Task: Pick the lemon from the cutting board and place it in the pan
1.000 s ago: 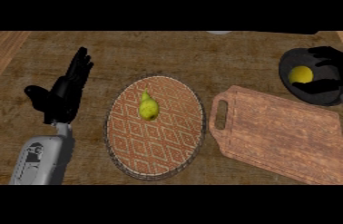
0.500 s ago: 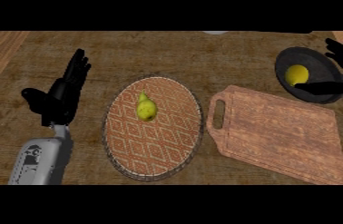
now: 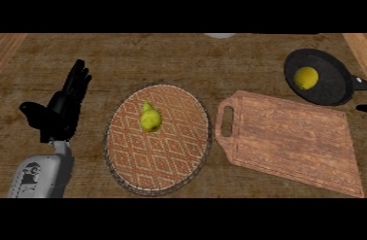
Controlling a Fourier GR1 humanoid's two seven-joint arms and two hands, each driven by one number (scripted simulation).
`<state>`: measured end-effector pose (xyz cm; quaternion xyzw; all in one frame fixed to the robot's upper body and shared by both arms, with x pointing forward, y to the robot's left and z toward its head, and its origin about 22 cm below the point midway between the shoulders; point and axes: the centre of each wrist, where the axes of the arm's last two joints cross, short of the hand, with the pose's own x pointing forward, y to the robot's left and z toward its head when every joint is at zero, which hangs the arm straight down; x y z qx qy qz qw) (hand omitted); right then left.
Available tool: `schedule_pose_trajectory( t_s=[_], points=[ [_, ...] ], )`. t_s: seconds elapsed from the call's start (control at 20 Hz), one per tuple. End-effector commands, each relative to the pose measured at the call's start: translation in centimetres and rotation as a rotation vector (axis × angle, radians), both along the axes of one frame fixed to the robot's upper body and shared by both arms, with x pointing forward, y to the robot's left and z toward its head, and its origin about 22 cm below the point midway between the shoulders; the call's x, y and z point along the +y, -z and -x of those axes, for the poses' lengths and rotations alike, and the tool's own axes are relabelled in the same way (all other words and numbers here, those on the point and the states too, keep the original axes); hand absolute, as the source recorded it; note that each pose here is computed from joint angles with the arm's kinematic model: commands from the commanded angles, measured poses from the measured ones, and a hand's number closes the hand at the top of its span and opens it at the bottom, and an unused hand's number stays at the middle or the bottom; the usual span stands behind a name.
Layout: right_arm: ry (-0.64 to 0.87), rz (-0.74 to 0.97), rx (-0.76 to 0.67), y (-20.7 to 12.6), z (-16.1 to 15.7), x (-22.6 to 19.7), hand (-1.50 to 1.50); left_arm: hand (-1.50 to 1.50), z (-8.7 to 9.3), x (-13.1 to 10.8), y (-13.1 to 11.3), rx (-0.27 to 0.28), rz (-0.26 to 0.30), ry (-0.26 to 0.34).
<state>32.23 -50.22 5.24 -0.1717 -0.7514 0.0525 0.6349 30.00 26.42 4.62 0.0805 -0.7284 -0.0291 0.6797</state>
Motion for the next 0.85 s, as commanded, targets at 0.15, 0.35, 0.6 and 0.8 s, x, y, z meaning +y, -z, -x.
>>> schedule_pose_trajectory(
  t_s=[0.15,0.35,0.6,0.8],
  points=[
    [-0.106,-0.093,-0.066,0.6,6.0,-4.8,-1.5,0.0,0.3,1.9,-0.1,0.004,-0.008,-0.032],
    [-0.093,-0.075,-0.042,-1.0,8.8,-7.4,-1.5,0.0,0.9,0.7,0.1,0.014,-0.004,-0.022],
    [-0.131,-0.058,-0.011,-1.4,8.7,-7.3,-1.5,0.0,1.2,0.9,0.1,0.029,-0.002,-0.027],
    [-0.113,0.012,0.015,-1.1,9.1,-7.0,-1.5,0.0,-0.6,1.7,0.0,0.017,0.01,-0.035]
  ],
)
